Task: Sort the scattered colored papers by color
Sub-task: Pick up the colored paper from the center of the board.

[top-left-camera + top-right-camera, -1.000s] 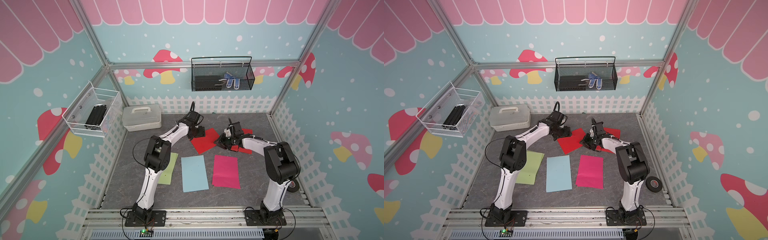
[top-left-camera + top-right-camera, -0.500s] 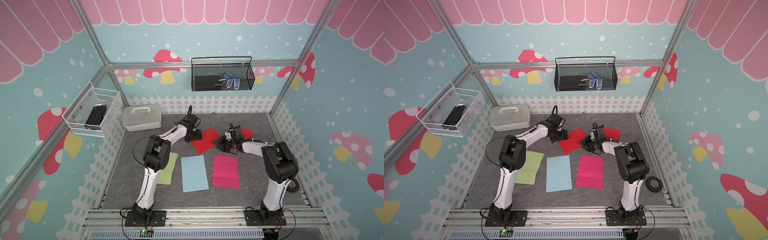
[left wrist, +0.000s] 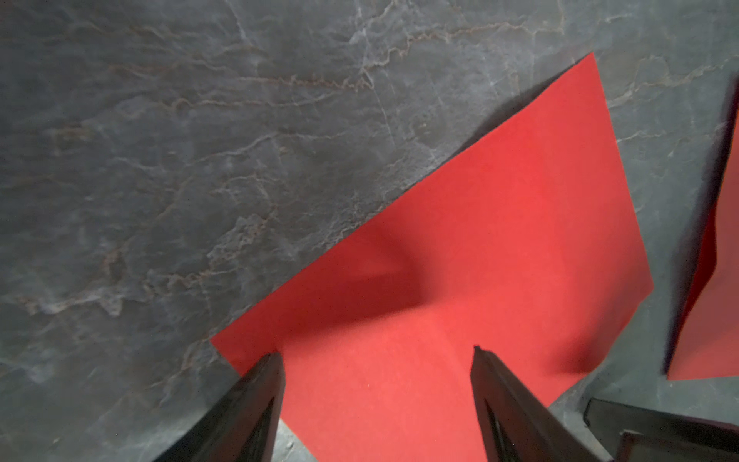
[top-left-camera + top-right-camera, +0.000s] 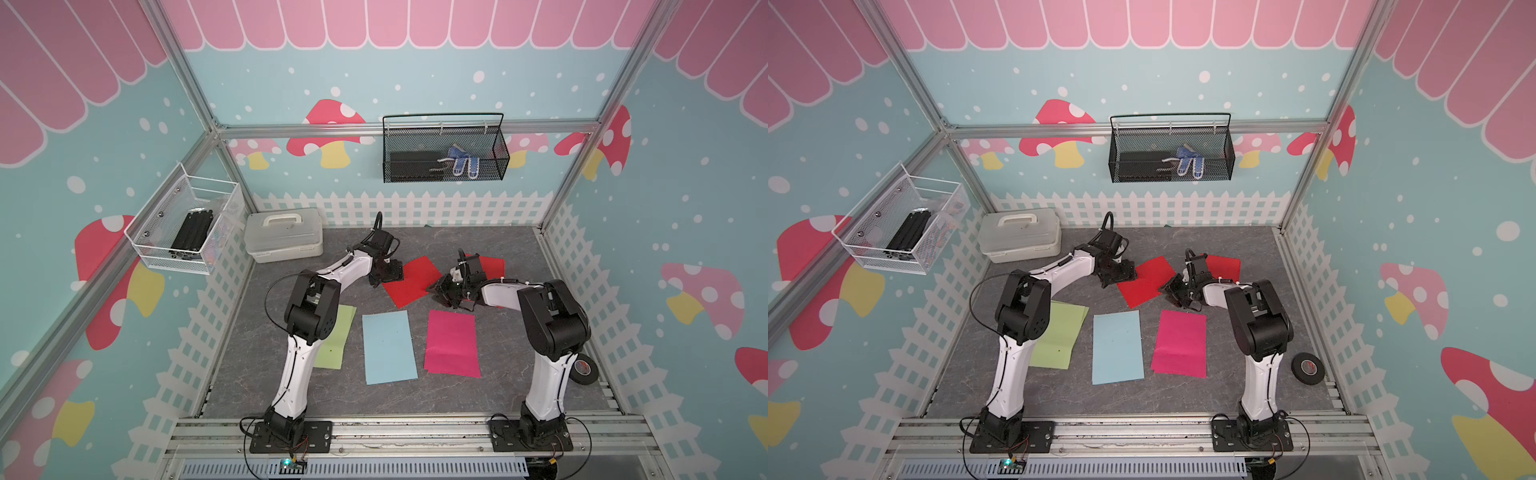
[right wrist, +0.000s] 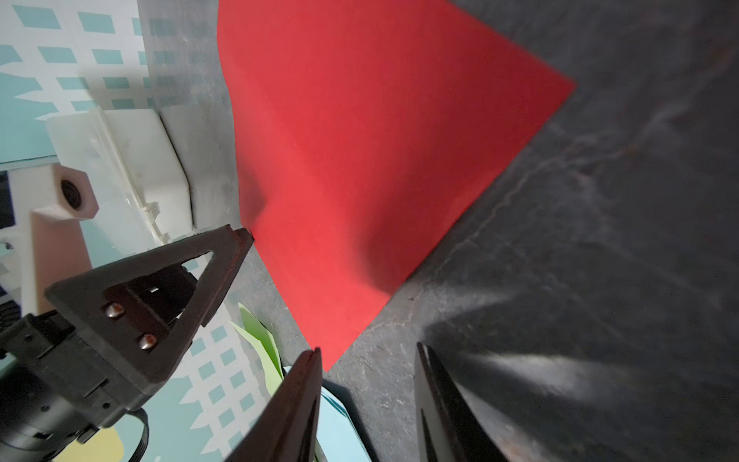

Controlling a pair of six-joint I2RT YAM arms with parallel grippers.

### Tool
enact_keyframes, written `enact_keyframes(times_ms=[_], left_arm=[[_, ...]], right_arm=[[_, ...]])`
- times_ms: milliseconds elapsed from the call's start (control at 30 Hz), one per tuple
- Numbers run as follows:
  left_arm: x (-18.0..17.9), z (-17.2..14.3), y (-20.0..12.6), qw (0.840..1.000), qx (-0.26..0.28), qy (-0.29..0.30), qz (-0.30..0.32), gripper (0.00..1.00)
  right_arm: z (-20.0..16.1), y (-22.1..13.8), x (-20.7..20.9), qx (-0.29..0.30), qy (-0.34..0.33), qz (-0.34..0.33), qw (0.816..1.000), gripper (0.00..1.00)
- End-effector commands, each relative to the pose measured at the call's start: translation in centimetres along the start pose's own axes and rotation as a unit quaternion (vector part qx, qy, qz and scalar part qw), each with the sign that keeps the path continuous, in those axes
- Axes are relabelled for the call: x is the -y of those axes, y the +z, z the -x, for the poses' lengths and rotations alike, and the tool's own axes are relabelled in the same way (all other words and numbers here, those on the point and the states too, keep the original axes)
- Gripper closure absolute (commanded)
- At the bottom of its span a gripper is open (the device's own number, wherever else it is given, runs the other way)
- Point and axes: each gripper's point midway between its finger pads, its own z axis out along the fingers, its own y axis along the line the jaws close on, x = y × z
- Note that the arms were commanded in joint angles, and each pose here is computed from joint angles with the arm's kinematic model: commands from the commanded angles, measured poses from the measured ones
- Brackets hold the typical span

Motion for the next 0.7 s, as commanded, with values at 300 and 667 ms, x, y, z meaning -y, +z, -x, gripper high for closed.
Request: enact_keyframes(times_ms=[300,667], left_arm=[[0.1,-0.5,-0.6,1.0,-0.007,-0.006,-0.012,0.23],[-0.1,-1.1,-0.2,1.0,-0.012,-0.012,-0.012,0.24]], right_arm=[[1.7,1.6,2.0,0.008,0.044,-0.001,0.999,0.59],[2.9,2.4,0.7,0.027,0.071,0.066,0.995,0.59]])
